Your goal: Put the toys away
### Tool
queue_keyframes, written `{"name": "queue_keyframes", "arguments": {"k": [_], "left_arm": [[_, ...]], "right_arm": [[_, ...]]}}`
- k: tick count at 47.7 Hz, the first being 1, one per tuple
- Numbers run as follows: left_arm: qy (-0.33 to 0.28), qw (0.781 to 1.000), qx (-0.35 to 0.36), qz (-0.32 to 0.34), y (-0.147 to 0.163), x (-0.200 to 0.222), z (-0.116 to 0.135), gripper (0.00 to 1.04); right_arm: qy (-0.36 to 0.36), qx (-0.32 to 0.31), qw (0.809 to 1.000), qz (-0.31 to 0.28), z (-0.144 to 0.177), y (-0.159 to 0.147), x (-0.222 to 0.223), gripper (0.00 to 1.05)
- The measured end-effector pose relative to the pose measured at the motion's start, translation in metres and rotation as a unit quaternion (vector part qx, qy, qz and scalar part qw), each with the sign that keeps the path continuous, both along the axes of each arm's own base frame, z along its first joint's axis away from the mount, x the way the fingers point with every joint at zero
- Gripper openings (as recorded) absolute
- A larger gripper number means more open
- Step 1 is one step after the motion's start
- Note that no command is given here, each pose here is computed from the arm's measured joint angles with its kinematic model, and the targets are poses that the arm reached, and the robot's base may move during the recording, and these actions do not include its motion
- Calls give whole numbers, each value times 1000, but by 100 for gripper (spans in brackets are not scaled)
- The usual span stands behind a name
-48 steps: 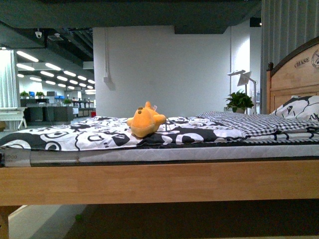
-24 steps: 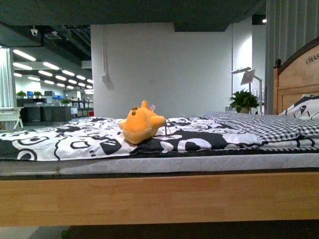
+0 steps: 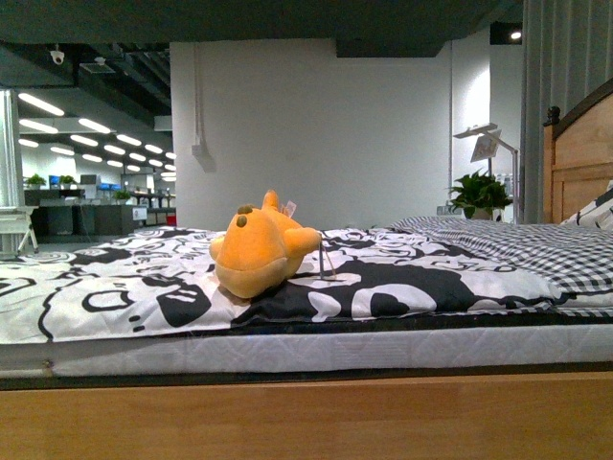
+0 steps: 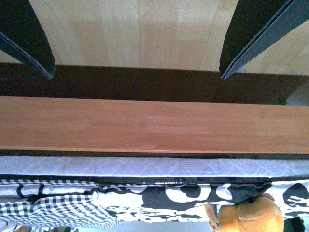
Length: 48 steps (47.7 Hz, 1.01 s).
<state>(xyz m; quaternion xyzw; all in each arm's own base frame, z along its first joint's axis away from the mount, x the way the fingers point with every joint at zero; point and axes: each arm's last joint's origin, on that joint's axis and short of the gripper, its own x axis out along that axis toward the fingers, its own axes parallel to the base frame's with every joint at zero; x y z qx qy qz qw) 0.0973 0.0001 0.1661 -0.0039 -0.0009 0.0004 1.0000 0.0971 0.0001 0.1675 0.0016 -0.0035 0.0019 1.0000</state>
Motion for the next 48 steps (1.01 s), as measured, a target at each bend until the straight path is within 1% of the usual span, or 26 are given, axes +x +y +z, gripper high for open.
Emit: {"name": "queue_keyframes", "arguments": {"k": [48], "left_arm": [[0,1000,0,0,0,0,0,99]], "right_arm": [[0,0,1000,0,0,0,0,104]]}}
